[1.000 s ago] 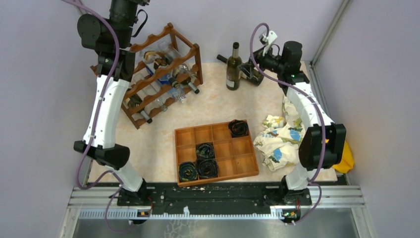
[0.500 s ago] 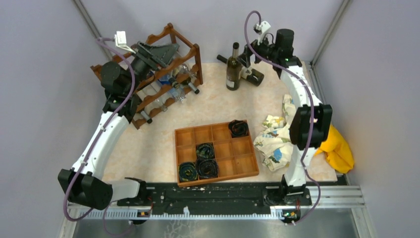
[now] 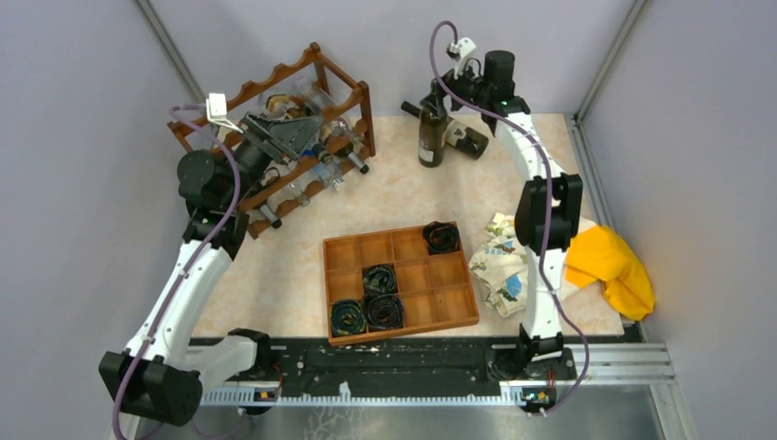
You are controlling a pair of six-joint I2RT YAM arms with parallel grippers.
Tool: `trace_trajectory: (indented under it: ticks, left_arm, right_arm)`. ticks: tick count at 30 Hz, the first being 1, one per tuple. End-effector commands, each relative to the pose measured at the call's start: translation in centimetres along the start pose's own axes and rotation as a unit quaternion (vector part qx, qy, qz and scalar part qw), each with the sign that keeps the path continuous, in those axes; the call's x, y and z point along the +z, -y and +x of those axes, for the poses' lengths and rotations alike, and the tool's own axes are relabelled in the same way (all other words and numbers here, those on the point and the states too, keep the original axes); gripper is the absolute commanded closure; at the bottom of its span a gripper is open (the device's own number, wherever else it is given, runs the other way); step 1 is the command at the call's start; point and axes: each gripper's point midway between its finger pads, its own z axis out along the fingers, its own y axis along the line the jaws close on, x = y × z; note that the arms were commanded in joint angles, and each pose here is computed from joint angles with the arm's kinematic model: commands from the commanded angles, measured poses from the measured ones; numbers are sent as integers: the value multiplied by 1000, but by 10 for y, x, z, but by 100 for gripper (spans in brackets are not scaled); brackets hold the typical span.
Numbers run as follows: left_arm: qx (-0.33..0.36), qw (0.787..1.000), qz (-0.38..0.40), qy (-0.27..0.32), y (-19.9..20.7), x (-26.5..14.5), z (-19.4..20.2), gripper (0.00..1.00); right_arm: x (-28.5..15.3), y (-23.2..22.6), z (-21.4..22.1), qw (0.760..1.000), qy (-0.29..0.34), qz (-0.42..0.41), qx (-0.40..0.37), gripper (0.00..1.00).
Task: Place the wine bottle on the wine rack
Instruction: Pick up the wine bottle from the center of the board.
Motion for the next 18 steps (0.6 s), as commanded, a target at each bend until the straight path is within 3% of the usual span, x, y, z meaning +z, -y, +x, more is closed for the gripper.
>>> trace_trajectory:
  ticks: [1, 3, 5, 6, 9, 11, 18]
  left_arm:
    - [8, 1000, -4, 11, -1, -9, 0, 1]
    - [8, 1000, -10, 13, -4, -12, 1, 2]
    - [9, 1000, -16, 14, -6, -16, 3, 2]
    - [9, 1000, -16, 14, -6, -18, 4, 2]
    - [11, 1000, -16, 7, -9, -20, 10, 2]
    - [15, 1000, -10, -6, -9, -20, 15, 3]
    - [46, 993, 51, -101, 0, -4, 50, 4]
  right_arm:
    - [14, -11, -49, 998, 56, -4, -31, 19]
    - [15, -12, -49, 998, 57, -4, -28, 35]
    - [14, -11, -48, 998, 55, 1, -25, 64]
    - [12, -11, -47, 998, 54, 5, -26, 73]
    - [-2, -12, -59, 997, 68, 13, -37, 92]
    - [-17, -11, -80, 994, 100, 18, -38, 100]
    - [-70, -6, -151, 981, 184, -5, 67, 100]
